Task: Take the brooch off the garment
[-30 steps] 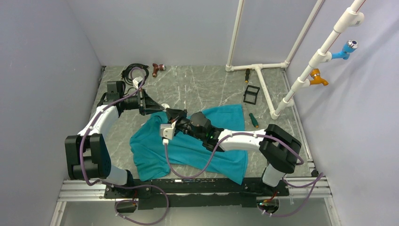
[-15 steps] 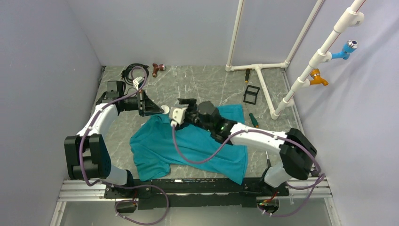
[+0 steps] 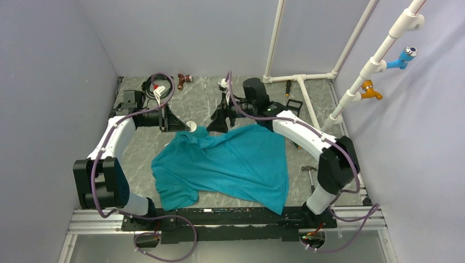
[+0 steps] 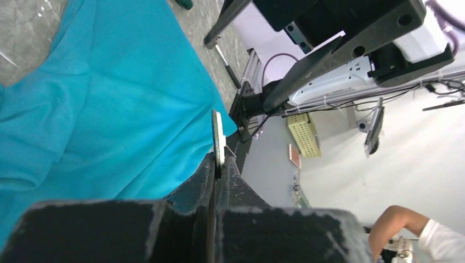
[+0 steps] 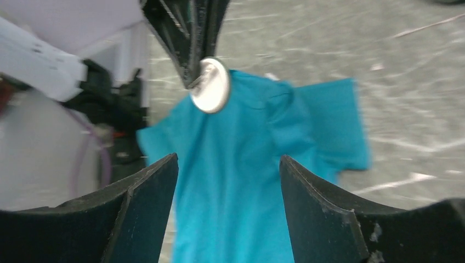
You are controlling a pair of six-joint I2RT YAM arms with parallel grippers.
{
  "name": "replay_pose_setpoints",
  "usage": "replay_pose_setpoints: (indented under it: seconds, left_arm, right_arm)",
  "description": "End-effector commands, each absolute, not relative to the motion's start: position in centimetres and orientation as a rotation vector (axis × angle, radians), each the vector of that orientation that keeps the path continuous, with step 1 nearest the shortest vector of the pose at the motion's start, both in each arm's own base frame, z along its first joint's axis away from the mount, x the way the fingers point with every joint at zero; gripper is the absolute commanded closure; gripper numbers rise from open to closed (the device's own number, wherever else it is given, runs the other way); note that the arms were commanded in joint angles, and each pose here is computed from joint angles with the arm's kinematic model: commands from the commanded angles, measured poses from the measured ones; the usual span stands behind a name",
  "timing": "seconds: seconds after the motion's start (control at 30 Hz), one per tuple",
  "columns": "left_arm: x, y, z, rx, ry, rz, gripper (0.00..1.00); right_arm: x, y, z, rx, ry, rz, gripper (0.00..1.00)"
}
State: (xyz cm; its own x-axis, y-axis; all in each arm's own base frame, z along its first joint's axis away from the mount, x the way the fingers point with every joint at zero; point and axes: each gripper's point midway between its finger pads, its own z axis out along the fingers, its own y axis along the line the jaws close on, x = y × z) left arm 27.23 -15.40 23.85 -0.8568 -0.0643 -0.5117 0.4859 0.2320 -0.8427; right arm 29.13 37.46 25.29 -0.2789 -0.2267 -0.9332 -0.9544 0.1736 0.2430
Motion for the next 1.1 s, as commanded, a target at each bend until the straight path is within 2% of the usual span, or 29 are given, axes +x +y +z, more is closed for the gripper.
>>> replay_pose_setpoints:
  seconds: [0.0, 0.23, 0.47, 0.73, 1.07]
  left_arm:
    - [26.6, -15.5, 25.7, 0.565, 1.930, -1.599, 1.00]
    - [26.0, -15.6, 26.1, 0.616, 1.891, -1.575, 1.00]
    - [25.5, -16.0, 26.1, 0.634, 1.889, -1.578, 1.00]
    - [25.3, -16.4, 26.6, 0.657, 1.875, -1.591, 1.00]
    - [24.7, -16.5, 26.8, 0.670, 1.864, -1.621, 1.00]
  right_arm:
    - [24.8, 39.2, 28.3, -1.154, 1.687, 1.622, 0.30]
    - [25.0, 40.3, 28.8, -1.125, 1.689, 1.765, 0.41]
    - [25.4, 41.1, 29.5, -1.115, 1.666, 1.777, 0.43]
    - [25.5, 42.1, 29.0, -1.125, 1.668, 1.751, 0.52]
    - [25.9, 42.0, 27.9, -1.100, 1.716, 1.742, 0.57]
